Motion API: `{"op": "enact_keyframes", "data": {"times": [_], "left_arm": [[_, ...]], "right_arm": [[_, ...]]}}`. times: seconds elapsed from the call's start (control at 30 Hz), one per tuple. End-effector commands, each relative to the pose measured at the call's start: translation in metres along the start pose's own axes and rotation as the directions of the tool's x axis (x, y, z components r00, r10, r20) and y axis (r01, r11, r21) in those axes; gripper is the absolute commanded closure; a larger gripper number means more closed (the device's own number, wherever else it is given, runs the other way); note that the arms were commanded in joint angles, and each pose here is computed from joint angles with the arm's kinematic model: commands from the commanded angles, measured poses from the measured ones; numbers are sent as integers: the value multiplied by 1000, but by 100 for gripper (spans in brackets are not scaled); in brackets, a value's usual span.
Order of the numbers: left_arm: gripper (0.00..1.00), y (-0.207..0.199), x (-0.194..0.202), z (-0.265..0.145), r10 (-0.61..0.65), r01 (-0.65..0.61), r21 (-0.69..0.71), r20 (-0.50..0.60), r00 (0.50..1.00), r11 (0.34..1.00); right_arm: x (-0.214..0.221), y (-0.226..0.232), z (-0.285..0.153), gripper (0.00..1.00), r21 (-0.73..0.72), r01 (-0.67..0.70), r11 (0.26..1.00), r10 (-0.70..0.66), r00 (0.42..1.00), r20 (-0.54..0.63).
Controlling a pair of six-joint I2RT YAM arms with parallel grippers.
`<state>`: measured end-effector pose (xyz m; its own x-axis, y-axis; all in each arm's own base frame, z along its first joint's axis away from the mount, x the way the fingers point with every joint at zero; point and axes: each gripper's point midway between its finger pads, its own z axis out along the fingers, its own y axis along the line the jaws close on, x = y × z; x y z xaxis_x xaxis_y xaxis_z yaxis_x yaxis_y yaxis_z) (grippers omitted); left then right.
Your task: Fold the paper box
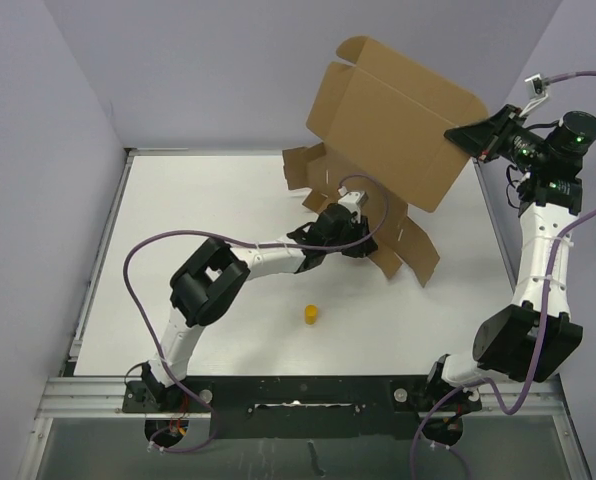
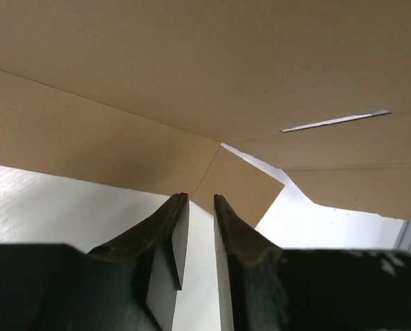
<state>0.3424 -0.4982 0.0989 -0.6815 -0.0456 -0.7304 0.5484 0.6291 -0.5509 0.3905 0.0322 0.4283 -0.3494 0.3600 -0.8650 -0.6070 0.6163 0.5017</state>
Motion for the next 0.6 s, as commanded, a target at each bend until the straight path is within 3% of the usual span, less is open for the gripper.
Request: {"op": "enact_keyframes", "data": {"times": [0.0, 0.17, 0.33, 0.57], "left_arm": [[79, 6, 17, 8, -107, 107, -9, -73, 992, 994], [75, -5, 8, -17, -65, 63, 85, 16, 998, 994], [69, -42, 0, -53, -42, 19, 232, 95, 995, 972], [72, -81, 35, -47, -10, -13, 299, 76, 997, 954]], "right_arm": [[-3, 16, -2, 100, -30, 51, 998, -51, 999, 3], [-3, 14, -1, 100, -29, 53, 998, -53, 999, 1], [-3, 13, -1, 100, -27, 49, 998, -49, 999, 2], [-3, 12, -1, 100, -23, 47, 999, -47, 999, 7]]}}
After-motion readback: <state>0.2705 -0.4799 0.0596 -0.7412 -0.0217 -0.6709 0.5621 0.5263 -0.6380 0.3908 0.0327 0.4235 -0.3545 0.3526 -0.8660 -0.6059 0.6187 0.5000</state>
